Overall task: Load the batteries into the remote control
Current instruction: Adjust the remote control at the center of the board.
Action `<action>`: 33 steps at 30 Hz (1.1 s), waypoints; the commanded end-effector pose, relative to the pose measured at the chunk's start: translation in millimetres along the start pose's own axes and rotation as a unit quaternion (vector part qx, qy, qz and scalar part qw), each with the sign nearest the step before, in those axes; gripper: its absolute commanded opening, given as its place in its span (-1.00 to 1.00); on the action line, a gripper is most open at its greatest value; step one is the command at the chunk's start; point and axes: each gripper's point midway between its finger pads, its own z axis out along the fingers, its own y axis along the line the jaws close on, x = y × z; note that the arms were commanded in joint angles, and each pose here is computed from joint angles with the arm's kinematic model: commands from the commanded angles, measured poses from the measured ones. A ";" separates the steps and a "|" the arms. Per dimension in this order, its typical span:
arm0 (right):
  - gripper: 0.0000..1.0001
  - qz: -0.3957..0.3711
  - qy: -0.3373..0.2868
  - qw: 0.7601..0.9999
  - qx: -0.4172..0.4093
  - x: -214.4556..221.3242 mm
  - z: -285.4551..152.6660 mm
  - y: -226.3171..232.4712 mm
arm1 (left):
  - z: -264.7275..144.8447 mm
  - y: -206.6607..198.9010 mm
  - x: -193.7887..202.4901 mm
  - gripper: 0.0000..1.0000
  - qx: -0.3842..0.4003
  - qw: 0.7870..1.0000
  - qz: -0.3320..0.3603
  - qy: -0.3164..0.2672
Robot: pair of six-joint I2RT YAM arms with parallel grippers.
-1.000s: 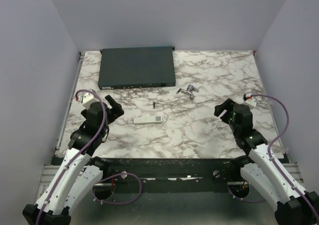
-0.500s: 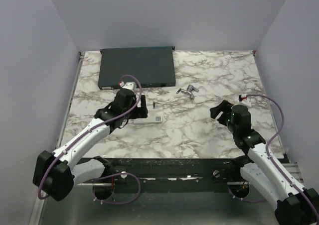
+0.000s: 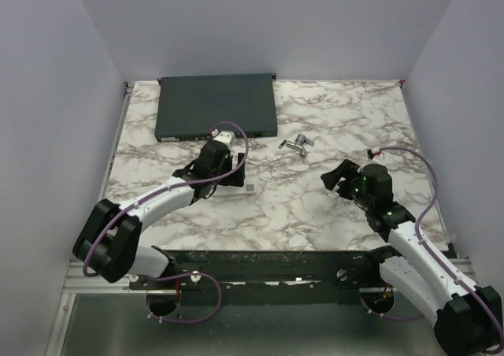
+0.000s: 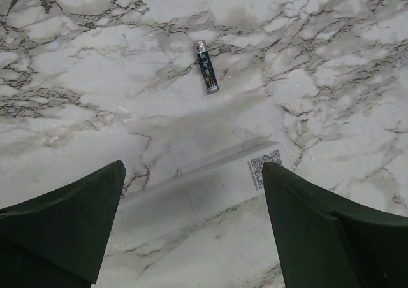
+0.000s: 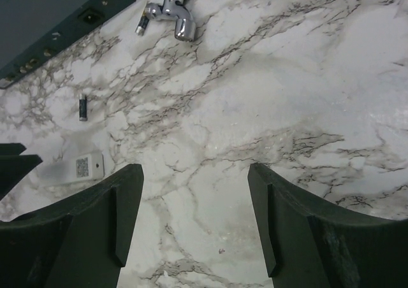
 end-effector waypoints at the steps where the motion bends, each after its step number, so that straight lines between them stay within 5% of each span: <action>1: 0.49 -0.003 0.027 0.999 -0.036 6.1 1.4 14.5 | 26.0 2.5 -4.5 0.82 0.009 1.000 0.013 -0.003; 19: 0.50 0.002 0.039 0.999 -0.021 10.9 10.3 9.5 | 33.9 -15.2 45.1 0.82 0.101 0.991 -0.058 0.071; 33: 0.50 0.012 0.050 0.998 -0.026 18.3 12.8 9.7 | 11.4 -21.3 88.8 0.81 0.092 0.986 -0.083 0.113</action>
